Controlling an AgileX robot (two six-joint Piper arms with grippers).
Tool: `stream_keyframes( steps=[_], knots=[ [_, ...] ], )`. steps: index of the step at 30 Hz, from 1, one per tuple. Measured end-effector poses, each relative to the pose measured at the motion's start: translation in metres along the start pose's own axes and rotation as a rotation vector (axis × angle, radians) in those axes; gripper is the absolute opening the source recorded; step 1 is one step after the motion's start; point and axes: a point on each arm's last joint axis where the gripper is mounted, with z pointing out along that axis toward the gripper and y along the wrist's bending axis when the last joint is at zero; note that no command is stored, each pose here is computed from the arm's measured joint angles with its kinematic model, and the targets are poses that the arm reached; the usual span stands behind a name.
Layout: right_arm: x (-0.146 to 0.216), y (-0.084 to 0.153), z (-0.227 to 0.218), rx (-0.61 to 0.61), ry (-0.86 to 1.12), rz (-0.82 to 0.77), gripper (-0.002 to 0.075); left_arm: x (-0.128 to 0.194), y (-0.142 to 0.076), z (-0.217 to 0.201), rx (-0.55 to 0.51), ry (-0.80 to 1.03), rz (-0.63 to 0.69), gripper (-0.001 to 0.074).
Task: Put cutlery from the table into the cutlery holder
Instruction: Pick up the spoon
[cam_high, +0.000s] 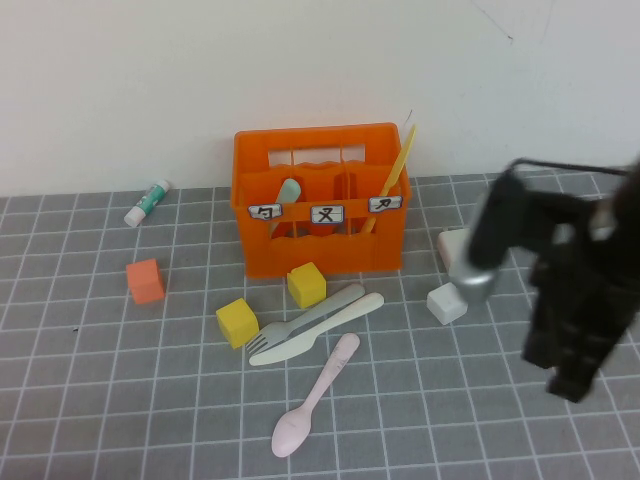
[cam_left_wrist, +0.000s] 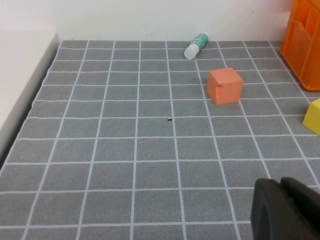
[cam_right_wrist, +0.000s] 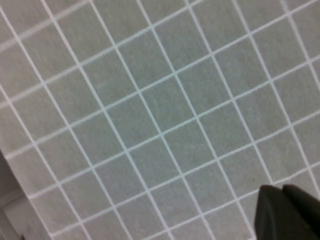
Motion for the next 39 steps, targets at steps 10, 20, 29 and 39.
stream_keyframes(
  steps=[10, 20, 29, 39],
  knots=[
    [-0.061, -0.002, 0.046, 0.011, 0.102, 0.1, 0.0001, 0.0, 0.0, 0.0, 0.0, 0.004, 0.0, -0.0001],
    [-0.086, -0.011, 0.112, -0.048, 0.113, 0.658, 0.0398, 0.0, 0.0, 0.0, 0.0, 0.004, 0.002, -0.0001],
    [-0.115, -0.031, 0.132, 0.012, -0.098, 1.097, 0.0464, 0.0, 0.0, 0.0, 0.0, 0.004, 0.002, -0.0001],
    [-0.145, -0.024, 0.168, -0.011, -0.127, 1.243, 0.0465, 0.0, 0.0, 0.0, 0.0, 0.004, 0.001, -0.0001]
  ],
)
